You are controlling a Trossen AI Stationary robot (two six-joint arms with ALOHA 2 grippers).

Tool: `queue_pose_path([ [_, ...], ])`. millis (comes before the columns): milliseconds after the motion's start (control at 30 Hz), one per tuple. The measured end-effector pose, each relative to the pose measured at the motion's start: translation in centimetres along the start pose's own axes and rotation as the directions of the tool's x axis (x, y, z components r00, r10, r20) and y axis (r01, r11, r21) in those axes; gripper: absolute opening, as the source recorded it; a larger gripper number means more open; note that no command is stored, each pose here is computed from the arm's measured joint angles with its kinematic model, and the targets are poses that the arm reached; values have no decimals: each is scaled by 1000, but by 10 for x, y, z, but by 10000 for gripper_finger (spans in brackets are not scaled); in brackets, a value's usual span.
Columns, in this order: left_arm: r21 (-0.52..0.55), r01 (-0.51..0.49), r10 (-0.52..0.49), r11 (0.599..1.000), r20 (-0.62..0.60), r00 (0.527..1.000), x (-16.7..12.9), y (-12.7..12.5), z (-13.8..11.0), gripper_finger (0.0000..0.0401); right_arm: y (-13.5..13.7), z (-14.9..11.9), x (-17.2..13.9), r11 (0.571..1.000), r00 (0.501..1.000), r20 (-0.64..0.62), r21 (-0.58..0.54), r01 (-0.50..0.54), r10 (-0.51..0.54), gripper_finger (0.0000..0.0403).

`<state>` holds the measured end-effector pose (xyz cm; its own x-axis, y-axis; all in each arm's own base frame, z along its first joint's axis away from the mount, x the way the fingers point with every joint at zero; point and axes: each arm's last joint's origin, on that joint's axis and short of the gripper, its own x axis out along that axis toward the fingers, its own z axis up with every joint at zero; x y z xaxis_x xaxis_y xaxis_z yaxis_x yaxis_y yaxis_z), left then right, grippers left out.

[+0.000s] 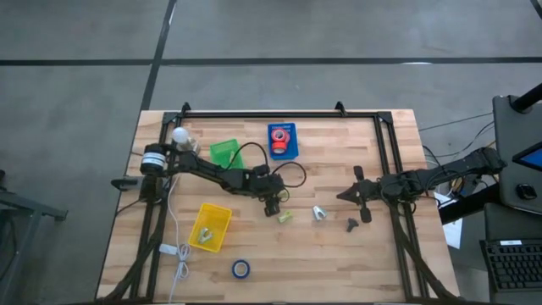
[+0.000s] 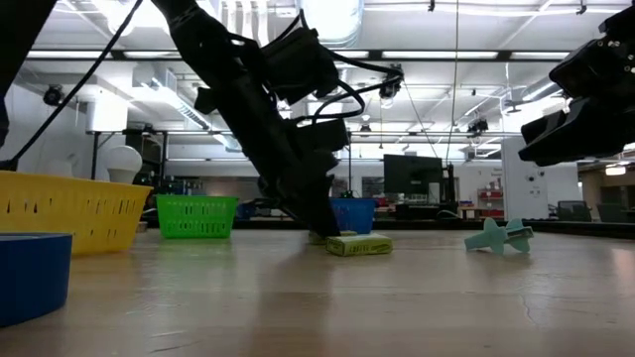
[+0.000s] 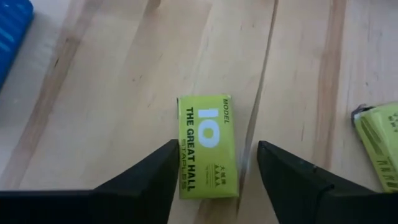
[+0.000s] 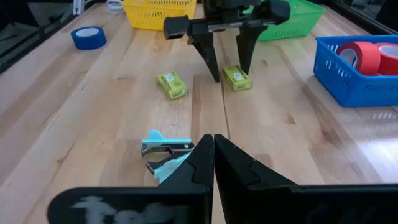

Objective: Pick and place Stapler, Stapler remover, tape
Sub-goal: Put the top green staple wire box into the green bin

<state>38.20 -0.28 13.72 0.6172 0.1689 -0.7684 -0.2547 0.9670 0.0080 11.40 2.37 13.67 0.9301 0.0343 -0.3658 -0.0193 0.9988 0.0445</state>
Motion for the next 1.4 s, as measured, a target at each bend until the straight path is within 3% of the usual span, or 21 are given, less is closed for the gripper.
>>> queue_pose_path([
  [367, -38, -5, 6, 999, 9, 1000, -1, 0, 4, 110, 0, 0, 0, 1000, 1000, -3, 2, 1, -1, 8],
  [733, -71, 22, -16, 997, 80, 997, -26, 0, 25, 132, 0, 0, 0, 1000, 1000, -3, 2, 0, 0, 8],
  [1000, -99, 23, -16, 995, 67, 998, -71, 6, 33, 108, 0, 0, 0, 1000, 1000, -3, 2, 0, 0, 8],
  [1267, -135, -78, 81, 988, 22, 996, -128, 20, 30, 135, 0, 0, 0, 1000, 1000, -3, 2, 1, -1, 8],
  [1400, -150, -129, 132, 980, 8, 991, -155, 28, 25, 121, 0, 0, 0, 1000, 1000, -3, 2, 0, 0, 8],
])
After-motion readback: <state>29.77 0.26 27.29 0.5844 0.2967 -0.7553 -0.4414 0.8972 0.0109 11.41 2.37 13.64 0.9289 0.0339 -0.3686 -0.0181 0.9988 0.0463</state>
